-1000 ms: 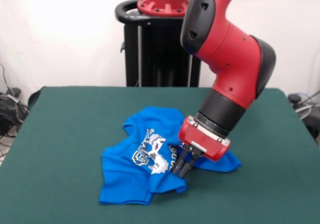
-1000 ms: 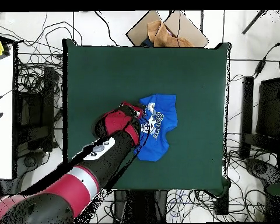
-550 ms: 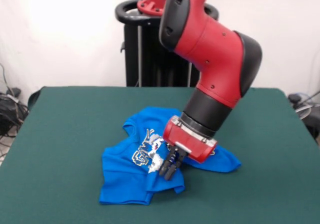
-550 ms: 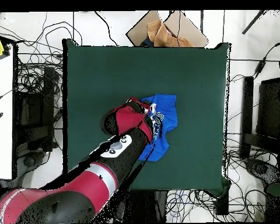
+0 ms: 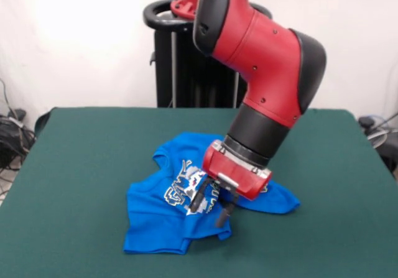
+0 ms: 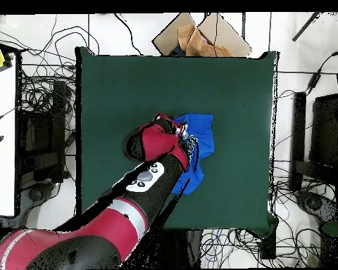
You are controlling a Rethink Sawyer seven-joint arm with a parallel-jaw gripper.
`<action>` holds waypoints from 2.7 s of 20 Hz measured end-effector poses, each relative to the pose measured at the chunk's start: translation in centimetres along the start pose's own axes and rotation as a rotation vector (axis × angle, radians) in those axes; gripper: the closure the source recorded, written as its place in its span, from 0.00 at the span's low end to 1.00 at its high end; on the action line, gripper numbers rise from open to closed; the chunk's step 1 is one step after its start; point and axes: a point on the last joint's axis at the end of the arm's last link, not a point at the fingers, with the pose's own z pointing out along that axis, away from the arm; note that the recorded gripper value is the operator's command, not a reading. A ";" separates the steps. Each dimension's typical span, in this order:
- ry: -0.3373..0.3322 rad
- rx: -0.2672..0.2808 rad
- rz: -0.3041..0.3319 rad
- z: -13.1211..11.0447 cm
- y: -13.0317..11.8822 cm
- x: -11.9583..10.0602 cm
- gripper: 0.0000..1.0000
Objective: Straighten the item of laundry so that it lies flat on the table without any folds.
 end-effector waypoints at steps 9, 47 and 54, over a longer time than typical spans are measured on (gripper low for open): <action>0.089 -0.095 0.105 -0.2 2.0 0.0 0.00; 0.159 -0.007 -0.015 2.2 1.2 4.5 1.00; 0.167 -0.014 0.001 2.5 1.1 4.2 1.00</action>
